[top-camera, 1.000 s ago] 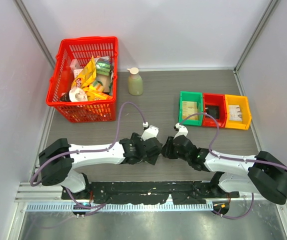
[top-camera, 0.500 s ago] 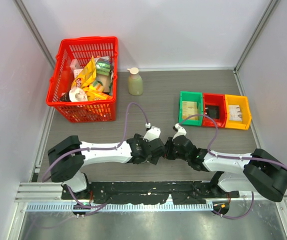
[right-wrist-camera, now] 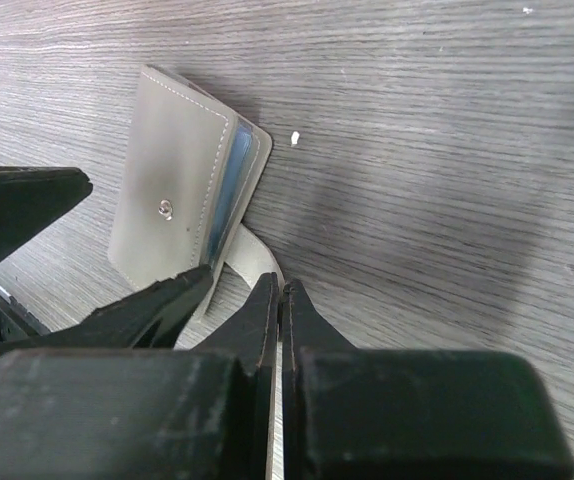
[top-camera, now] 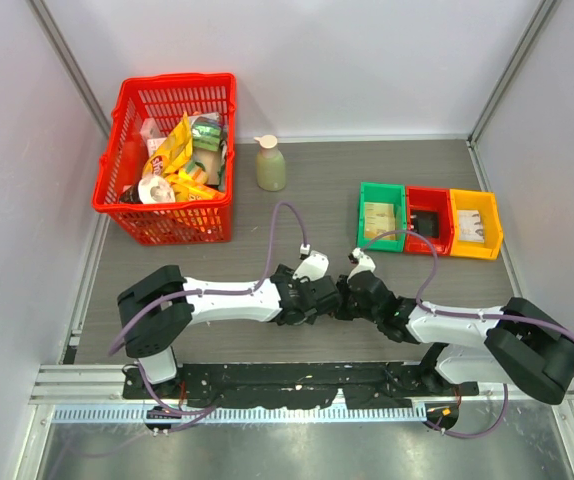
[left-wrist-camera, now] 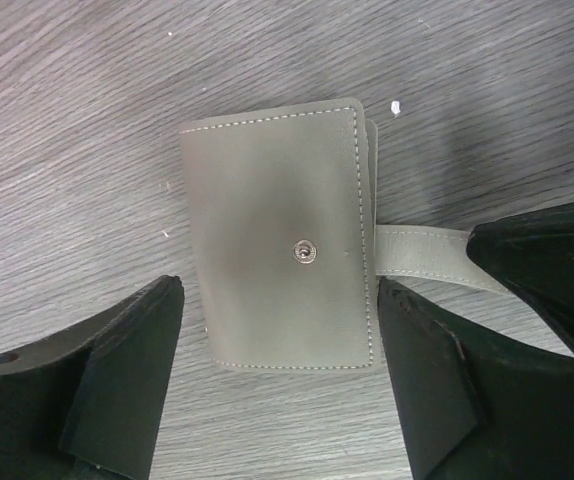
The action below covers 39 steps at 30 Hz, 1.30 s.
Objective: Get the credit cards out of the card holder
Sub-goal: Open the card holder at the center of the board.
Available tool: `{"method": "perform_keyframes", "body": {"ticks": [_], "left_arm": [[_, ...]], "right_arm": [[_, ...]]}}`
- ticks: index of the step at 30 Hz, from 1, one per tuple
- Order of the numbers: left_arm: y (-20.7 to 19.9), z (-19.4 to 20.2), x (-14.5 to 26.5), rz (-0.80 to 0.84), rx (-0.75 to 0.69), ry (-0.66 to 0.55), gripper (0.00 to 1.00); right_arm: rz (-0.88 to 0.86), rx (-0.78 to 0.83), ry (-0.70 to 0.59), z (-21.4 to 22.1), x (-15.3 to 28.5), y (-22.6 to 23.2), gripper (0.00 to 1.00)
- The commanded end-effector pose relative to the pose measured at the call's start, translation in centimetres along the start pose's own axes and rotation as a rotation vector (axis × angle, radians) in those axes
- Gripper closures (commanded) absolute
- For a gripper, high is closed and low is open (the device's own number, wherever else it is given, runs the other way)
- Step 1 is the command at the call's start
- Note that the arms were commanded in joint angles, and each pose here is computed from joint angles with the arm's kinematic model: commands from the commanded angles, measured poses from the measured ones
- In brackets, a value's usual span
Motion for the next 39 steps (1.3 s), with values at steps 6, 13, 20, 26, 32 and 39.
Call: {"method": "perform_keyframes", "body": {"ticks": [6, 13, 20, 26, 32, 39], "left_arm": [[1.5, -0.9, 1.2, -0.101, -0.018, -0.047, 0.42], [4.2, -1.5, 2.1, -0.087, 0.068, -0.074, 0.59], [6.5, -1.0, 0.6, -0.085, 0.129, -0.036, 0.82], [6.6, 1.4, -0.9, -0.031, 0.199, 0.035, 0.95], [6.0, 3.6, -1.2, 0.062, 0.333, 0.048, 0.99], [5.4, 4.6, -1.4, 0.122, 0.435, 0.036, 1.00]], "right_arm": [[-0.031, 0.002, -0.024, -0.4, 0.3, 0.2, 0.99], [-0.016, 0.029, -0.020, -0.7, 0.8, 0.1, 0.99], [-0.004, 0.043, -0.008, -1.1, 1.1, -0.2, 0.99], [0.027, 0.046, 0.017, -1.7, 1.1, -0.8, 0.99], [0.038, 0.089, 0.029, -2.6, 1.2, -0.7, 0.99], [0.045, 0.165, 0.056, -3.5, 1.1, 0.6, 0.83]]}}
Point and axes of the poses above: each gripper's point midway between its finger pads, its own x axis back along the fingers, its own y axis along the line the jaws close on, z = x × y, the point moved 10 cm from there along x, back along the fingers, and after that the axes turned 12 degrees about -x, right-handed, at the moved point
